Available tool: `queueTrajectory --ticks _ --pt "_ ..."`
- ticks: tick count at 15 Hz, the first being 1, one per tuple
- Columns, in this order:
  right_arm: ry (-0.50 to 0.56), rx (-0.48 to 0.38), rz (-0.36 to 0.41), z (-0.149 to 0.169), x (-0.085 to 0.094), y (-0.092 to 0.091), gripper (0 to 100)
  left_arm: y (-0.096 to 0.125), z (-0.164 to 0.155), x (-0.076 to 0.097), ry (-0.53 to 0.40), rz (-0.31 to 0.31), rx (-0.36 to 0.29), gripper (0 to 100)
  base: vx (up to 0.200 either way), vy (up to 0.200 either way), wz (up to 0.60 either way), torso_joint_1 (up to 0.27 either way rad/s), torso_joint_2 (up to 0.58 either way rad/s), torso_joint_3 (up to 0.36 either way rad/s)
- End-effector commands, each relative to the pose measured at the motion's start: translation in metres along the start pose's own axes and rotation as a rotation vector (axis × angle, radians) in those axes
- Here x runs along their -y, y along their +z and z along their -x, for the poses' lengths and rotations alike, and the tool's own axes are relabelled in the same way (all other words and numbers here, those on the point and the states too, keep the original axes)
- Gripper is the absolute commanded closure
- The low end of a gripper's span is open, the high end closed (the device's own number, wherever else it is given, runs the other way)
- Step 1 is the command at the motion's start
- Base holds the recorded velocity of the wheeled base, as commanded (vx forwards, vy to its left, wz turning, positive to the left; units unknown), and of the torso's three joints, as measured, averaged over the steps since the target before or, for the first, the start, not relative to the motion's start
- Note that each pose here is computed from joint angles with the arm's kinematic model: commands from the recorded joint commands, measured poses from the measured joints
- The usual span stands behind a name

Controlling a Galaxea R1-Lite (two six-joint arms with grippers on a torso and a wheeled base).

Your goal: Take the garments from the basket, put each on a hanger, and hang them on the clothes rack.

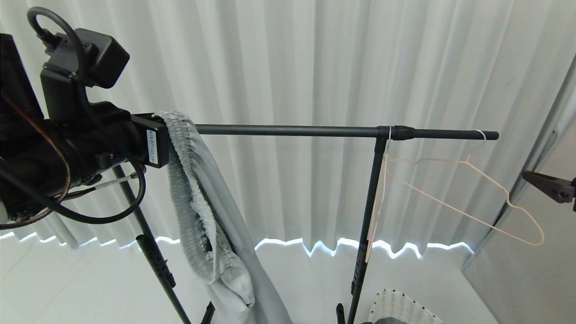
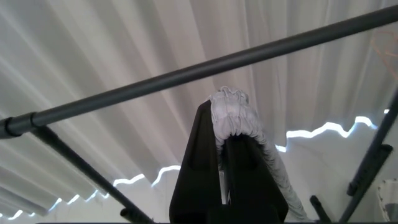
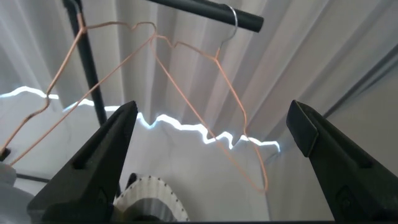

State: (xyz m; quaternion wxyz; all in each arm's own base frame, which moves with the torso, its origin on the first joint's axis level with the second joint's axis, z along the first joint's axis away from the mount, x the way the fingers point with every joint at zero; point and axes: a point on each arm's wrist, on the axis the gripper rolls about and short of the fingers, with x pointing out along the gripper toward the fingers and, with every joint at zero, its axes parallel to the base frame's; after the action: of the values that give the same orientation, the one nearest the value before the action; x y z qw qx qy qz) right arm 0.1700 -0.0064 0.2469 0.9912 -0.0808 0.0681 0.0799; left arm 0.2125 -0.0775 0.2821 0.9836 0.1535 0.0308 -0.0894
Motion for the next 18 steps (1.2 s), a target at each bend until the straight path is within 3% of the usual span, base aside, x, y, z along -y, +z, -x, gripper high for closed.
queueTrajectory --ticks 1,5,9,13,18 --pt "0.003 -0.025 -0.005 -0.008 0.001 -0.003 0 -0.006 0.000 0.001 -0.001 0.000 -0.021 100 0.000 0.000 0.00 0.000 0.00 0.000" --pt "-0.001 -0.076 -0.018 -0.032 0.009 -0.007 0 -0.019 -0.001 0.005 -0.006 0.001 -0.036 100 0.000 0.000 0.00 0.000 0.00 0.000" --pt "-0.015 -0.140 -0.041 -0.069 0.032 -0.015 0 -0.036 0.002 0.009 -0.006 0.000 -0.044 100 0.000 0.000 0.00 0.000 0.00 0.000" --pt "0.036 -0.179 0.032 -0.103 0.064 -0.030 0 -0.054 0.006 0.014 -0.016 -0.002 -0.063 100 0.000 0.000 0.00 0.000 0.00 0.000" --pt "0.090 -0.202 0.045 -0.125 0.074 -0.043 0 -0.058 0.007 0.015 -0.013 -0.001 -0.052 100 0.000 0.000 0.00 0.000 0.00 0.000"
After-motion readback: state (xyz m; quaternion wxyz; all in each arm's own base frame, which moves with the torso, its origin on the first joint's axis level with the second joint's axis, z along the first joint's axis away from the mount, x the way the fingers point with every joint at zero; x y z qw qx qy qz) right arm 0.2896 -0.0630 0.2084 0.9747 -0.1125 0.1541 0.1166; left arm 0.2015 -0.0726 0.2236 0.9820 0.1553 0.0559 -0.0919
